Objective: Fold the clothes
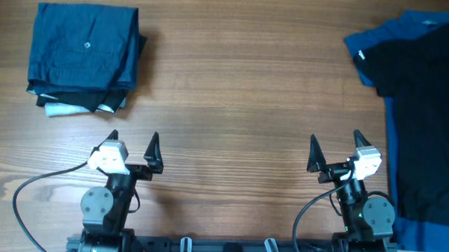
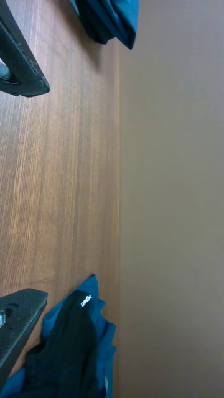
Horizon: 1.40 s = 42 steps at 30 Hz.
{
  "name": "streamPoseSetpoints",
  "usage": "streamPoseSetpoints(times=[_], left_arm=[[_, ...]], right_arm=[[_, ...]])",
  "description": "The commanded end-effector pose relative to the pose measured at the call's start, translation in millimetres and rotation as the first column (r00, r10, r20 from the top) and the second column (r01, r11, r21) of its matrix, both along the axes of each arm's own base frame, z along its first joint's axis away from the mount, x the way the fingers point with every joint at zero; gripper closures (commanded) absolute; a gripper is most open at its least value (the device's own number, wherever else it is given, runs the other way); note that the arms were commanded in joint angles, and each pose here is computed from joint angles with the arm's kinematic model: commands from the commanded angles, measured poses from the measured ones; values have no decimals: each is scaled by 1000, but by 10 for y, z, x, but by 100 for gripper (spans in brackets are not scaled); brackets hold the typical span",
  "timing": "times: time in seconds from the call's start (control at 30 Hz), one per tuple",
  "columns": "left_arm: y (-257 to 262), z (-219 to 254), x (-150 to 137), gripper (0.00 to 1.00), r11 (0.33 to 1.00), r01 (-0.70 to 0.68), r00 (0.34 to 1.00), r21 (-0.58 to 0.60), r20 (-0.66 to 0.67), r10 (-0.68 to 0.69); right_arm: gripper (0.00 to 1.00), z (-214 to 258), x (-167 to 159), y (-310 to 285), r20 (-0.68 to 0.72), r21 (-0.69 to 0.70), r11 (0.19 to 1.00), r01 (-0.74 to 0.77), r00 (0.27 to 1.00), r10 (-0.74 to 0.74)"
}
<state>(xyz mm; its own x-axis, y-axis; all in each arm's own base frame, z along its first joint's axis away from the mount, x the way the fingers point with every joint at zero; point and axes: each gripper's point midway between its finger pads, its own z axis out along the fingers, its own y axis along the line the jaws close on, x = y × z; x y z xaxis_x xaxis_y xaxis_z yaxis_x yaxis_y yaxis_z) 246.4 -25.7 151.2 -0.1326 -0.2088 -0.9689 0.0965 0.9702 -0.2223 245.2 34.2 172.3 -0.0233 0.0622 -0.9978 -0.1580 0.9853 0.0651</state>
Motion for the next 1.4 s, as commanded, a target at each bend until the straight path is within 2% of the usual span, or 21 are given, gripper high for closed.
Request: streamPoseSetpoints(times=[0.0,0.07,0.17,0.3,0.43,0.6,0.7,0.9,1.07,1.2,1.37], left_arm=[[10,-18,-1,1,1000,-6,1000,21,4,6],[10,-17,-1,0,1000,-6,1000,21,4,6],[10,-17,-1,0,1000,-6,1000,21,4,6],[10,-17,-1,0,1000,-6,1000,21,4,6],[10,-20,-1,0,1000,-6,1000,21,4,6],[10,-17,-1,0,1000,-6,1000,21,4,6],[10,-18,-1,0,1000,-6,1000,21,4,6],[10,-17,-1,0,1000,-6,1000,21,4,6],[10,-17,-1,0,1000,-6,1000,21,4,6],[10,-17,-1,0,1000,-6,1000,21,4,6],[10,-17,-1,0,1000,-6,1000,21,4,6]], right_arm=[[1,40,10,-75,16,12,999,42,999,-42],[0,109,19,-197,42,25,993,112,993,-113],[1,151,17,-197,60,25,993,112,992,-113],[0,2,8,-60,0,17,999,33,999,-33],[0,-7,10,-53,-6,22,999,29,1000,-29],[0,37,9,-96,-50,329,942,63,998,-49],[0,228,-40,-90,-41,319,946,55,998,-44],[0,1033,-206,-107,23,326,945,35,999,-45],[0,1348,-70,-61,-95,286,957,53,995,-27],[0,1404,130,-24,-270,255,963,90,963,-18],[0,1388,434,-9,-433,81,994,75,901,-33]])
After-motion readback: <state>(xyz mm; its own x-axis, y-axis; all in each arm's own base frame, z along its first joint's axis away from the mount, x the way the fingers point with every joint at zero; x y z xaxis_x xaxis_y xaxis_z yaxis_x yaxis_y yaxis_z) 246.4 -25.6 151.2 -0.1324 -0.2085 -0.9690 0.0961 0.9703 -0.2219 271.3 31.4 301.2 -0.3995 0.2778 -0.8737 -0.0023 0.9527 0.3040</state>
